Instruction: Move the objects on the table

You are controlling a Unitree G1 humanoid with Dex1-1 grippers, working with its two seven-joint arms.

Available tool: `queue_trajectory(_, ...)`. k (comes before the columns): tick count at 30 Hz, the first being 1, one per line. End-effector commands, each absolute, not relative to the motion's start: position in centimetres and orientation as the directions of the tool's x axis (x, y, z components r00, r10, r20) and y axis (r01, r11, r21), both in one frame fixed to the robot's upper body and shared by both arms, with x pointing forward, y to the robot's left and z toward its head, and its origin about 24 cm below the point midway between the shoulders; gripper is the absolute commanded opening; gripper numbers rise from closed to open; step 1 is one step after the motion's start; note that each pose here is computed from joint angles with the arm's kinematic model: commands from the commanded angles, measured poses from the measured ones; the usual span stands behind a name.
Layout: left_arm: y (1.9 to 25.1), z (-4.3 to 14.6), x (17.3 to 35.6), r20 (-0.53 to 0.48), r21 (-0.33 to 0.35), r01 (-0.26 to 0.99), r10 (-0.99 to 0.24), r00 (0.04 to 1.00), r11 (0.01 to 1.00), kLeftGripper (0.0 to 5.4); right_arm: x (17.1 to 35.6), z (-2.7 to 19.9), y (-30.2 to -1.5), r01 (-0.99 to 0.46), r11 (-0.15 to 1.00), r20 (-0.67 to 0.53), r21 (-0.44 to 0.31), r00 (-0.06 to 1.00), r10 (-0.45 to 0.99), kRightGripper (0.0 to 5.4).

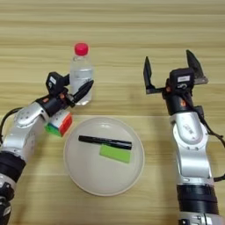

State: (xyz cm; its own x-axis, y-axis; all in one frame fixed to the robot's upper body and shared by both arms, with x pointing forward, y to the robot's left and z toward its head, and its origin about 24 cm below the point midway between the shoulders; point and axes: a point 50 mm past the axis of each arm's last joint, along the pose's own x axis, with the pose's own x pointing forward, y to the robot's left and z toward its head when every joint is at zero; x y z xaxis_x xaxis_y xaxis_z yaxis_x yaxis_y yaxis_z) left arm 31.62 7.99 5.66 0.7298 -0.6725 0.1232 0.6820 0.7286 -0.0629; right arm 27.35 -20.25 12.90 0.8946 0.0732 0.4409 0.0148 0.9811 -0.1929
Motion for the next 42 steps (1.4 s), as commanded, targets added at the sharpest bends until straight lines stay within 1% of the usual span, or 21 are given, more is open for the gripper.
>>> queue_trajectory(1,8.2,5.8,31.6,0.132,-0.044,0.67,-0.66,0.739,0.741,3.02,27.3,13.2,-20.5,0.023,0.983,0.443,-0.185,0.895,0.062,5.4)
queue_trajectory(8,9.2,4.5,30.9,0.093,-0.06,0.629,-0.623,0.777,0.775,3.02,27.5,13.5,-20.7,0.024,0.984,0.45,-0.179,0.891,0.06,5.4)
queue_trajectory(15,9.4,4.0,31.0,0.066,-0.068,0.624,-0.62,0.782,0.779,3.02,27.5,13.7,-20.7,0.024,0.983,0.458,-0.183,0.887,0.063,5.4)
queue_trajectory(31,9.3,3.8,30.6,0.064,-0.068,0.647,-0.644,0.763,0.76,3.02,27.3,13.5,-20.7,0.031,0.983,0.455,-0.182,0.889,0.056,5.4)
queue_trajectory(33,9.3,3.9,30.7,0.067,-0.07,0.647,-0.644,0.762,0.759,3.32,27.3,13.5,-20.7,0.033,0.983,0.455,-0.181,0.889,0.054,5.4)
queue_trajectory(34,9.4,3.9,30.7,0.069,-0.07,0.648,-0.644,0.762,0.758,3.15,27.3,13.5,-20.7,0.033,0.983,0.455,-0.181,0.889,0.054,5.4)
queue_trajectory(42,9.3,4.1,30.7,0.079,-0.064,0.649,-0.644,0.761,0.759,3.03,27.4,13.5,-20.8,0.034,0.983,0.456,-0.183,0.888,0.054,5.4)
